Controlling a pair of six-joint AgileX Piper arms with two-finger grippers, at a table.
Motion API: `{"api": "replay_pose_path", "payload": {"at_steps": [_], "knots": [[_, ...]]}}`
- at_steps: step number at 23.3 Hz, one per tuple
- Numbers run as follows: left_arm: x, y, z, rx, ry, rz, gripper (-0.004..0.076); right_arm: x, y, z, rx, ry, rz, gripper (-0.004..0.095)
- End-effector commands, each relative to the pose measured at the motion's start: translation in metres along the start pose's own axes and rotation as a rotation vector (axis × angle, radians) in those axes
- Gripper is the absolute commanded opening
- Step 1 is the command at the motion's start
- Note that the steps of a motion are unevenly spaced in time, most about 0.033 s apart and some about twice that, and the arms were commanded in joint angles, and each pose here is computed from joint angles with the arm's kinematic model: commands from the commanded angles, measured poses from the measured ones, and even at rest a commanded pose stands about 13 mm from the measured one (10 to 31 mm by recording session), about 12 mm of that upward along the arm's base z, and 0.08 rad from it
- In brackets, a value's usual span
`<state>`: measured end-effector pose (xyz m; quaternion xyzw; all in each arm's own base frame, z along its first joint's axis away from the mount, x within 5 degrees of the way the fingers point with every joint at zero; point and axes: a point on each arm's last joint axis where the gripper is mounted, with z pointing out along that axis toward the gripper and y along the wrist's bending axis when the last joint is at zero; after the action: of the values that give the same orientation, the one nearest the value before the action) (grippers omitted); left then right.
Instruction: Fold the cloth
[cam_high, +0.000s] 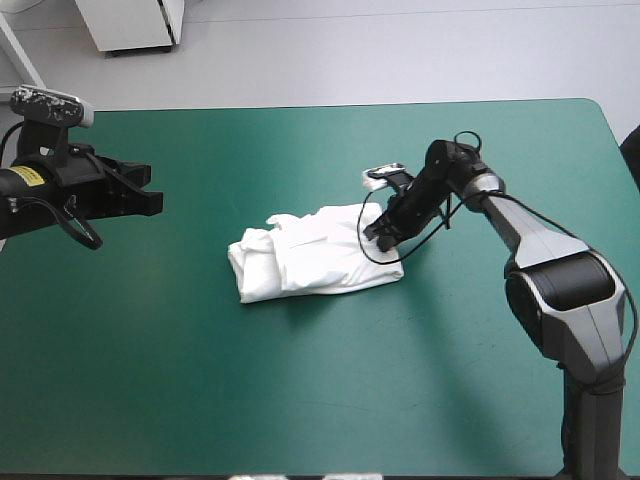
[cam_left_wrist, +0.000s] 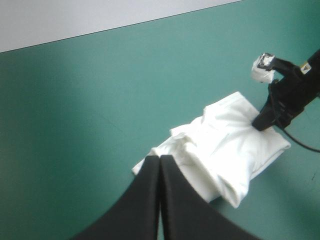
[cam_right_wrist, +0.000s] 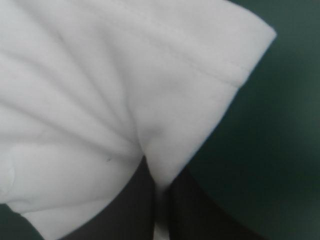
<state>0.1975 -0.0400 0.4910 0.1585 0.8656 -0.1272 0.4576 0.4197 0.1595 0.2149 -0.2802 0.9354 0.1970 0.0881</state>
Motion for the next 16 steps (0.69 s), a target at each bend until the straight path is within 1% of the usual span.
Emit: {"api": "replay_pose_path", "payload": {"at_steps": [1,8,10,11,12,13,14,16], "knots": [[-0.011,-0.005,-0.015,0.004,-0.114,-0.005,-0.0009,0.009,-0.025,-0.058,0.125,-0.067,0.017,-0.0013],[-0.011,-0.005,-0.015,0.003,-0.119,-0.003,-0.0009,0.041,-0.080,-0.111,0.241,-0.114,0.158,-0.0012],[-0.011,-0.005,-0.014,0.002,-0.120,-0.003,-0.0009,0.069,-0.102,-0.128,0.298,-0.110,0.229,-0.0012],[-0.011,-0.005,-0.014,0.002,-0.120,-0.003,-0.0009,0.090,-0.115,-0.137,0.333,-0.104,0.281,-0.0012],[-0.011,-0.005,-0.014,0.002,-0.120,-0.003,-0.0009,0.099,-0.119,-0.141,0.341,-0.106,0.303,-0.0013],[-0.011,-0.005,-0.014,0.002,-0.120,-0.002,-0.0009,0.118,-0.126,-0.151,0.368,-0.121,0.351,-0.0013],[-0.011,-0.005,-0.014,0.002,-0.120,0.002,-0.0009,0.126,-0.128,-0.155,0.379,-0.131,0.371,-0.0013],[-0.011,-0.005,-0.014,0.001,-0.120,0.009,-0.0009,0.155,-0.137,-0.171,0.420,-0.169,0.444,-0.0013]]}}
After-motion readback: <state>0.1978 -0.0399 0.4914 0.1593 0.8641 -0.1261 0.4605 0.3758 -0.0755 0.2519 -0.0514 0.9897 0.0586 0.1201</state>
